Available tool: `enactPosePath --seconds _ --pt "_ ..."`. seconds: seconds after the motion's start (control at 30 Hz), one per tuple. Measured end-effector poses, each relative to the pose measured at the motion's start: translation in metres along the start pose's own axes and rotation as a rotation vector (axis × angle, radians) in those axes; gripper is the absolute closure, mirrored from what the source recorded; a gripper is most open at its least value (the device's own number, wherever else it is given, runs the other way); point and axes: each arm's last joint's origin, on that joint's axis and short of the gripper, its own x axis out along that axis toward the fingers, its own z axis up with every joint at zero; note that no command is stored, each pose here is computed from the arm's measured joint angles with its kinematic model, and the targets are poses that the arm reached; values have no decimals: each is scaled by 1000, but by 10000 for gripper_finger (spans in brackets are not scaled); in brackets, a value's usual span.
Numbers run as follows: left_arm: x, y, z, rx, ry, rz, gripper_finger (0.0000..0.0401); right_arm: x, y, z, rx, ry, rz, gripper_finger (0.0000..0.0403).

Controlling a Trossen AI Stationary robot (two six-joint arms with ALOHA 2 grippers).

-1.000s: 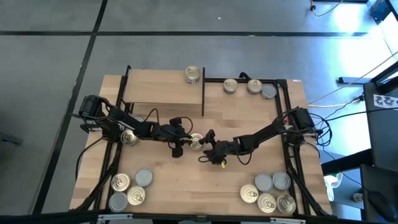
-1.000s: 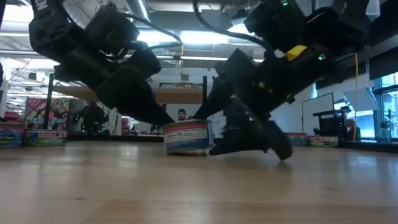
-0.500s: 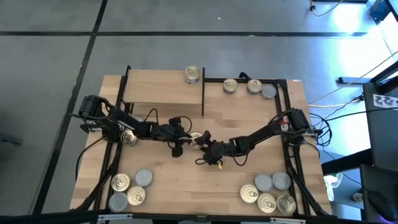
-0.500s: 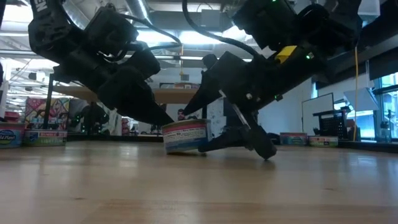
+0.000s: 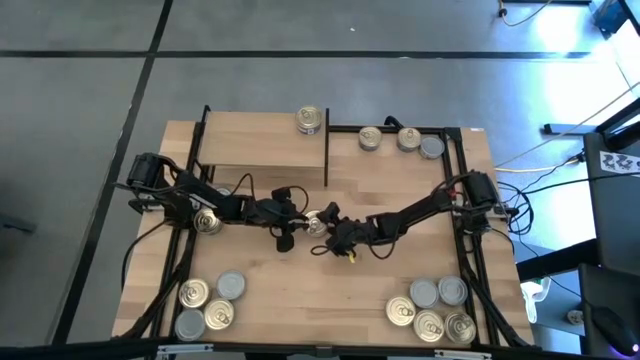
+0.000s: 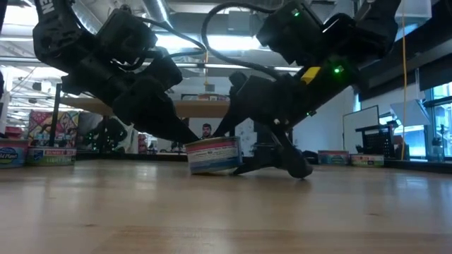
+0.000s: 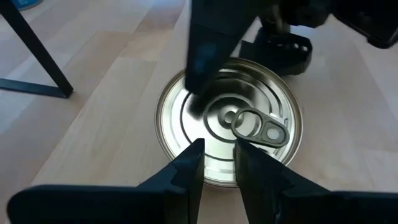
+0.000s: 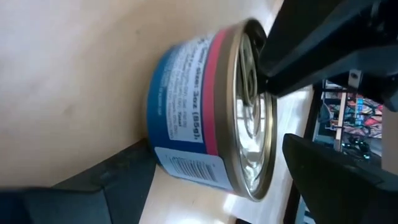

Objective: Stack canned seafood by type on shelf
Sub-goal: Stack the blue tuna can on top of the blue tuna can on the shelf

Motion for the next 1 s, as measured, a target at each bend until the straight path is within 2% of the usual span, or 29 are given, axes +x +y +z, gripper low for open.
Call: enactPosePath --seconds 0.37,0.47,0.63,0.67,0.8,1.0 --pt "0 0 0 1 0 -1 313 2 -3 -1 17 -85 20 71" --pt "0 0 0 1 1 -1 313 2 -4 0 19 -97 20 104" --pt "0 0 0 -3 -3 9 313 2 -5 0 29 -94 9 191" --pt "0 0 1 -4 -5 10 313 2 -5 0 30 -90 3 197" --pt "0 0 1 -5 -13 12 313 2 -5 1 42 -86 1 197" --pt "-10 0 10 -5 -29 11 313 -6 -11 4 173 -95 -14 199"
